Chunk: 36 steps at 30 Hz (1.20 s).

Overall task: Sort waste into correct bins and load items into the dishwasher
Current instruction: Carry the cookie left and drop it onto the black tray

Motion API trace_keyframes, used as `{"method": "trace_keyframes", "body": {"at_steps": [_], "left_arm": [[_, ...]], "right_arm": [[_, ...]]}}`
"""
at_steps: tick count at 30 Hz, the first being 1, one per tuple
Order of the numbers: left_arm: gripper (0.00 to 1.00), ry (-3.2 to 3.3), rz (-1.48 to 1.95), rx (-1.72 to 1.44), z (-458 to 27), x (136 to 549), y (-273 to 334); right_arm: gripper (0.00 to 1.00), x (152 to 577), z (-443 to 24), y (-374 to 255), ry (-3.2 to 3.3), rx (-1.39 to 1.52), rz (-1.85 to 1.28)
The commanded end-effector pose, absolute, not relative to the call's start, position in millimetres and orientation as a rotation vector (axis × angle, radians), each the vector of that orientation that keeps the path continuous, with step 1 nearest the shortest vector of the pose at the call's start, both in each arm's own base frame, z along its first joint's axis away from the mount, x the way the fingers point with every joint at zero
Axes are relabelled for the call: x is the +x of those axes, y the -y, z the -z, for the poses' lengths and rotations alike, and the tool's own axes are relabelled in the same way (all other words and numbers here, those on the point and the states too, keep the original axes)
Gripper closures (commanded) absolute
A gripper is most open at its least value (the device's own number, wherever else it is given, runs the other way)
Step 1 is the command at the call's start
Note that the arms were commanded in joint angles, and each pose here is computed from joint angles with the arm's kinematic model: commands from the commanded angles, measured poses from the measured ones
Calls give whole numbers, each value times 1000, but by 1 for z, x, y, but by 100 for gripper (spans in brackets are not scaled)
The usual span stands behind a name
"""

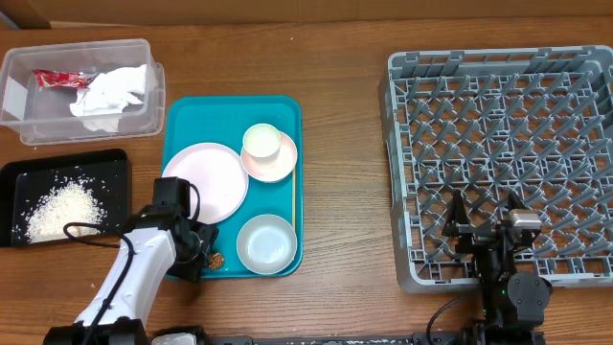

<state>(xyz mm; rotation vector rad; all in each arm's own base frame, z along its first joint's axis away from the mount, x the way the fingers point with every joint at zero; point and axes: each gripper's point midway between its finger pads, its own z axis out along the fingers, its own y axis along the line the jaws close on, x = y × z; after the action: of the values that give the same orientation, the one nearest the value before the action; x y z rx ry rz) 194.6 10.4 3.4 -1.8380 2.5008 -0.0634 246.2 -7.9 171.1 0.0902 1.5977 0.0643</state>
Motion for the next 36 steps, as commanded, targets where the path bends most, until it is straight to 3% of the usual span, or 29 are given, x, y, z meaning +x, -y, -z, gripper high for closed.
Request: {"method": "trace_keyframes", "body": {"at_steps": [1, 15, 27, 36], "left_arm": [[41, -2512, 32, -1832, 0, 191, -13], [77, -2523, 31, -1779, -5, 198, -16], [78, -2532, 57, -1709, -42, 223, -17], [78, -2348, 20, -1611, -98, 273, -45]], "right_arm": [[0, 246, -170, 10, -1591, 98, -55], [0, 246, -170, 10, -1591, 99, -55], [0, 246, -170, 10, -1591, 98, -55], [0, 246, -170, 10, -1591, 98, -55]]}}
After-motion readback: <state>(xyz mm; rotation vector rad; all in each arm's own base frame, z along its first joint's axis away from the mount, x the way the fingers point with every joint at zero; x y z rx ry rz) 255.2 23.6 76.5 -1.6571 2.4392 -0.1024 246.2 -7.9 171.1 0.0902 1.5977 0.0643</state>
